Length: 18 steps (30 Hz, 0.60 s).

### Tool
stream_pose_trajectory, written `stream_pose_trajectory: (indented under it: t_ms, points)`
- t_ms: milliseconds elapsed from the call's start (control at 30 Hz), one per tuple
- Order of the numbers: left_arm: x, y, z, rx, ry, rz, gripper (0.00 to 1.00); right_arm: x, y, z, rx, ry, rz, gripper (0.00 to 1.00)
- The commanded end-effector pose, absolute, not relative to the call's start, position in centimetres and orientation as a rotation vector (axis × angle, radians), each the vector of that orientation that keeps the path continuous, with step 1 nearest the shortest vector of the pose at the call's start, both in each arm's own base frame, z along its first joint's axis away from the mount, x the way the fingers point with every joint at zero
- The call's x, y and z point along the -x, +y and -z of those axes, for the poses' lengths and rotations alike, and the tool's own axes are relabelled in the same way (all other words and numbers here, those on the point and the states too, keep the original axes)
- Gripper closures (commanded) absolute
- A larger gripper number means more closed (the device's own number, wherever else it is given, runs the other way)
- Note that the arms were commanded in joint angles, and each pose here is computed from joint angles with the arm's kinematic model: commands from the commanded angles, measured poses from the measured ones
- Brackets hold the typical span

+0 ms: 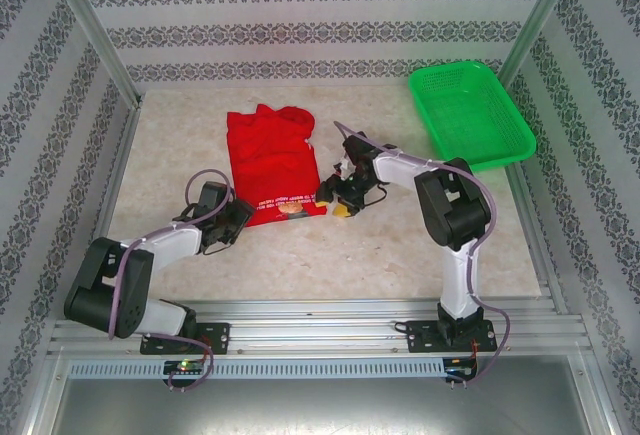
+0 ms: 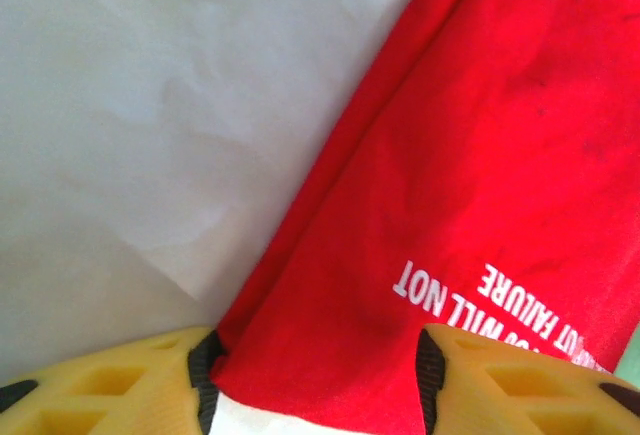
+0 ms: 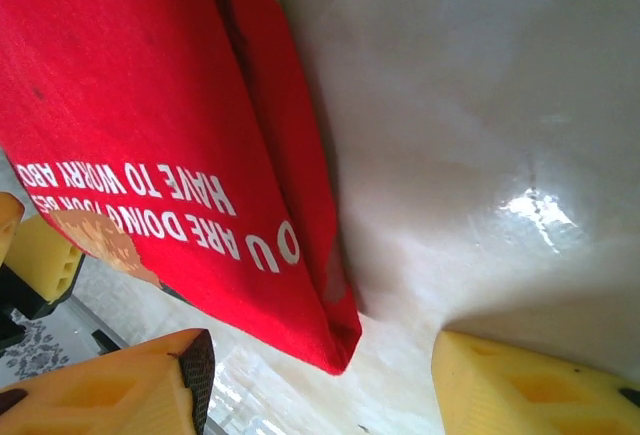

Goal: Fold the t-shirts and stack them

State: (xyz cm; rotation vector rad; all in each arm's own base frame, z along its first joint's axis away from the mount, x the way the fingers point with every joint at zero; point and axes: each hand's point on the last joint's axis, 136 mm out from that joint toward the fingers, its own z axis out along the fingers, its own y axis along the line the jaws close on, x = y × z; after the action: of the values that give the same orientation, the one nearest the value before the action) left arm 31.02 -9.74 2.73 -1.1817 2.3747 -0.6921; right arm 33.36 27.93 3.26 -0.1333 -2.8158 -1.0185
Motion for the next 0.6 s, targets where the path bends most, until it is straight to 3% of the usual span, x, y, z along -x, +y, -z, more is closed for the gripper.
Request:
stream_pose_trajectory:
  t_ms: [0, 167, 333, 433, 567]
  points:
    - [-34.1, -10.9, -4.1, 1.11, 2.305, 0.791, 0.48, -34.1, 30.6, -2.9, 0.033, -2.824, 1.07, 0.4]
    - [-34.0, -10.7, -3.6, 1.128, 2.307, 0.788, 0.62, -33.9, 31.1, -2.1, 0.054, -2.805, 1.031, 0.5]
    - [-34.3, -10.9, -3.9, 1.105, 2.311, 0.796, 0.78, -34.6, 30.8, -1.9, 0.086, -2.819, 1.016, 0.73]
    - [-35.0, -11.5, -5.0, 1.054, 2.313, 0.825, 1.0, -34.8, 30.5, -2.6, 0.086, -2.827, 1.026, 0.89]
    - [-35.1, -12.4, -7.3, 0.929, 2.375, 0.794, 1.0, -34.3, 30.1, -4.1, 0.051, -2.827, 1.035, 1.0]
